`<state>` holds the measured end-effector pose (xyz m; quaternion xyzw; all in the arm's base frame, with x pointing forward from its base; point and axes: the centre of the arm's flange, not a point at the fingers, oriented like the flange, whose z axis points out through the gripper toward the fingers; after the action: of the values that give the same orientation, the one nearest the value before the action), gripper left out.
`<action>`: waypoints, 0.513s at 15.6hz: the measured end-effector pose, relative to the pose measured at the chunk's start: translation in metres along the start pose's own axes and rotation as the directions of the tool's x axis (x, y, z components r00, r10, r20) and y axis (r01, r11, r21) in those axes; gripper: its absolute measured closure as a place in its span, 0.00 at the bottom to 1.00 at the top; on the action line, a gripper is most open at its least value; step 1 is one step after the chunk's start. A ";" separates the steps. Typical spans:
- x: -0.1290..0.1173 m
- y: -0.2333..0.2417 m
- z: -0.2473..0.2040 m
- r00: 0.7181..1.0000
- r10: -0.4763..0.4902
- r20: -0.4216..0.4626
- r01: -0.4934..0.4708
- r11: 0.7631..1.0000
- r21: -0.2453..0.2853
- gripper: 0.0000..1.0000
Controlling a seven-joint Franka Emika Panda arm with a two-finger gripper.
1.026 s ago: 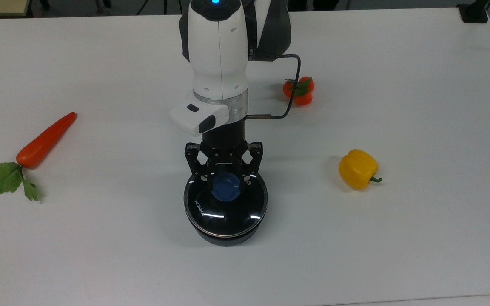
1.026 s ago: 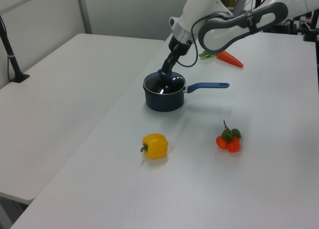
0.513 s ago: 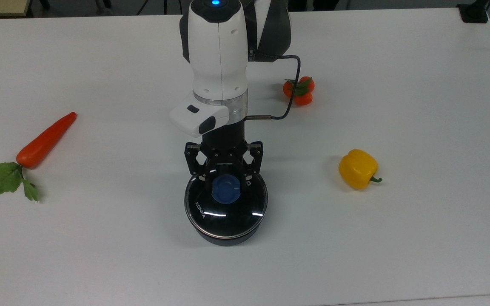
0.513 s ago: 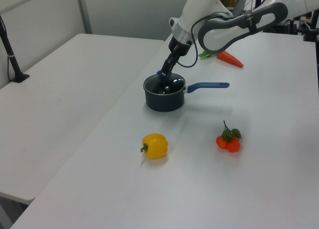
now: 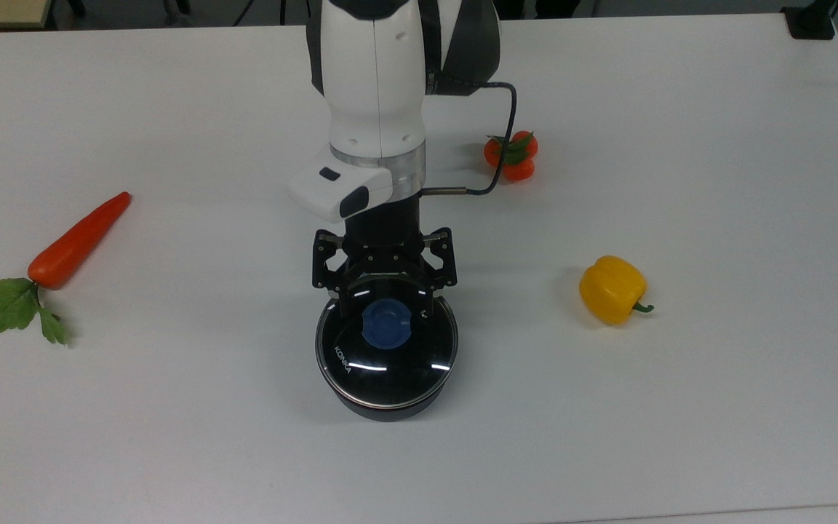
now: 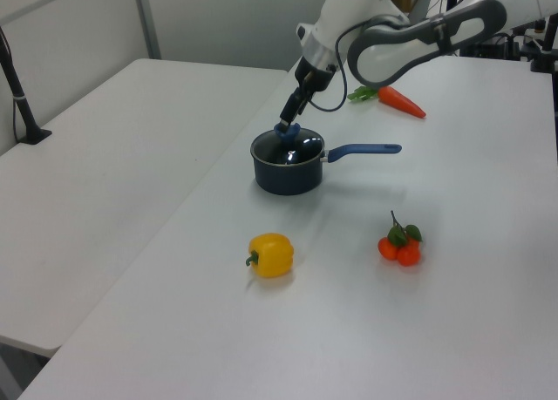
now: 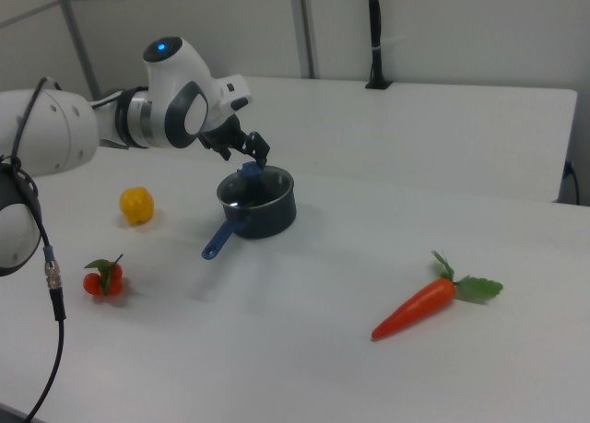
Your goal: Close lid
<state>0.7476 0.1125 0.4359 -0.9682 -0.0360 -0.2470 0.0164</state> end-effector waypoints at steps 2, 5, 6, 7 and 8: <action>0.000 0.000 -0.018 1.000 -0.001 0.005 0.001 1.000 -0.003 0.00; -0.013 0.002 -0.057 0.996 -0.003 0.085 0.004 1.000 -0.019 0.00; -0.020 0.003 -0.074 0.991 -0.001 0.132 0.005 1.000 -0.028 0.00; -0.026 0.005 -0.092 0.983 0.002 0.184 0.005 0.999 -0.038 0.00; -0.033 0.008 -0.110 0.972 0.007 0.233 0.005 0.999 -0.048 0.00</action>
<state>0.6669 0.0974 0.5165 -0.9906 -0.0313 -0.1324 -0.0111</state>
